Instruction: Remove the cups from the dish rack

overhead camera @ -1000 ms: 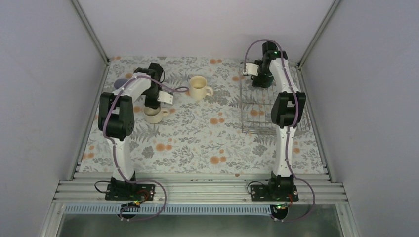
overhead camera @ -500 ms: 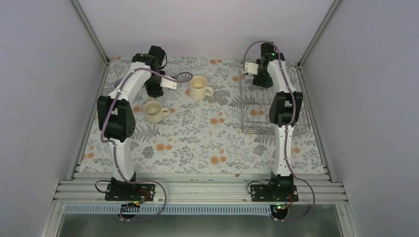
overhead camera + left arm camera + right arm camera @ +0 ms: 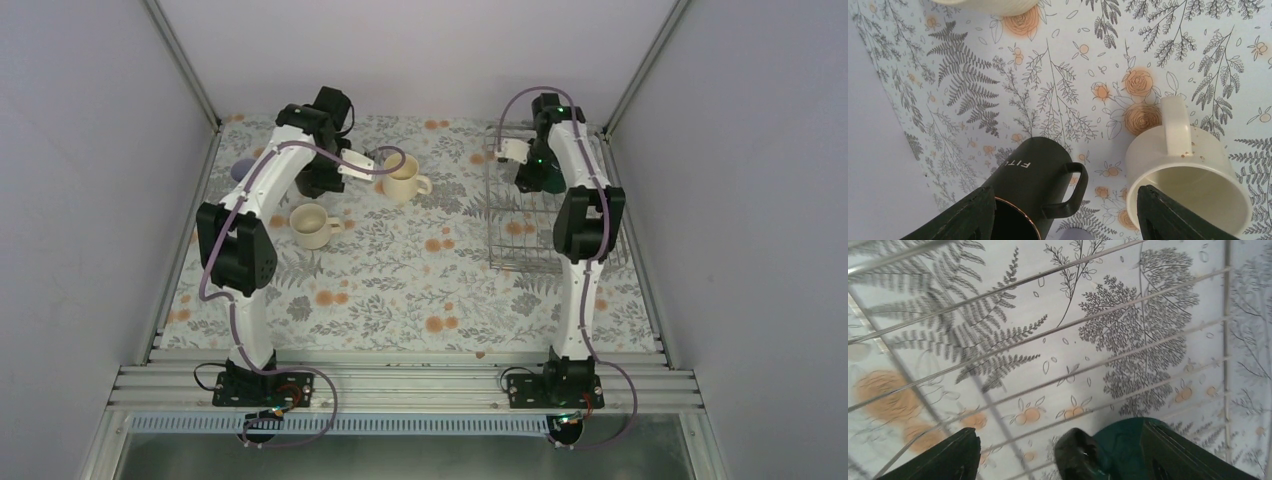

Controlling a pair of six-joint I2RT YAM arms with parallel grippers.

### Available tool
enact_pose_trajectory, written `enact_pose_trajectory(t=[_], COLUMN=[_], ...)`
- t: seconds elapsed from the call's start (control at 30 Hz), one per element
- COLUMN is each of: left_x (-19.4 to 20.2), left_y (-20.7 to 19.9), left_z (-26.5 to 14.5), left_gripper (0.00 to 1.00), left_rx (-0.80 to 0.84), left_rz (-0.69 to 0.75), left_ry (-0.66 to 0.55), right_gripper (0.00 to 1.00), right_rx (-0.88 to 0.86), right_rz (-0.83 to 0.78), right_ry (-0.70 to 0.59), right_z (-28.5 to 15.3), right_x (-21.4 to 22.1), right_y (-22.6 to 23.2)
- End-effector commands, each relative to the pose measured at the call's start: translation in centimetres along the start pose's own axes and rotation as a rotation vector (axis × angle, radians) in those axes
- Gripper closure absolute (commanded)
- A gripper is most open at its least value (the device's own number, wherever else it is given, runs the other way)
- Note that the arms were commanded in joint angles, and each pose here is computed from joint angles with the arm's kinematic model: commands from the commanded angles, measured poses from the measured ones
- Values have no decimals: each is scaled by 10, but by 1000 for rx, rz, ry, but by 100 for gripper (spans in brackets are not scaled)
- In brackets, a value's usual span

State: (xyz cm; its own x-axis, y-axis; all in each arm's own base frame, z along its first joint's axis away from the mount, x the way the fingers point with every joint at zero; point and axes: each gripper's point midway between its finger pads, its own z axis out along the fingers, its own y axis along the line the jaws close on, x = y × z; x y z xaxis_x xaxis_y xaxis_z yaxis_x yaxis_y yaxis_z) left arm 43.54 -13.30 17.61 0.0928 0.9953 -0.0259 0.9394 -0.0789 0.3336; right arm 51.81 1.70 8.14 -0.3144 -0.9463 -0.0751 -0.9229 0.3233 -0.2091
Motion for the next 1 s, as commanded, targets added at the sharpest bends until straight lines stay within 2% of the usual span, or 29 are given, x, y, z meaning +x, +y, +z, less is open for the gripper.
enact_pose_trajectory(t=[0.0, 0.07, 0.13, 0.27, 0.37, 0.5, 0.6, 0.77, 0.87, 0.97], left_x=[-6, -10, -13, -18, -17, -17, -18, -22, -25, -27], left_y=[5, 8, 11, 15, 13, 11, 13, 21, 20, 16], left_z=[-15, -16, -18, -23, -25, -18, -16, -13, -10, -8], left_gripper=[29, 29, 29, 29, 29, 28, 28, 27, 27, 27], left_rx=[-39, -51, -64, -100, -136, -169, -188, -220, -220, -215], left_rz=[3, 5, 1, -13, -13, -14, -21, -38, -44, -45], left_ry=[-28, -38, -51, -80, -85, -84, -93, -118, -132, -145], right_gripper=[16, 13, 12, 14, 15, 15, 15, 17, 18, 24], right_rx=[111, 204, 231, 205, 127, 232, 226, 193, 194, 210], right_rz=[80, 53, -16, -153, -298, -469, -565, -624, -604, -562], right_ry=[-131, -168, -152, -72, -30, 108, 125, 191, 260, 352], right_z=[-75, -95, -99, -86, -75, -58, -56, -44, -29, -11], right_x=[-9, -14, -13, 1, 18, 41, 45, 53, 62, 73], right_y=[-13, -27, -27, -26, -5, -6, 0, -1, -6, -13])
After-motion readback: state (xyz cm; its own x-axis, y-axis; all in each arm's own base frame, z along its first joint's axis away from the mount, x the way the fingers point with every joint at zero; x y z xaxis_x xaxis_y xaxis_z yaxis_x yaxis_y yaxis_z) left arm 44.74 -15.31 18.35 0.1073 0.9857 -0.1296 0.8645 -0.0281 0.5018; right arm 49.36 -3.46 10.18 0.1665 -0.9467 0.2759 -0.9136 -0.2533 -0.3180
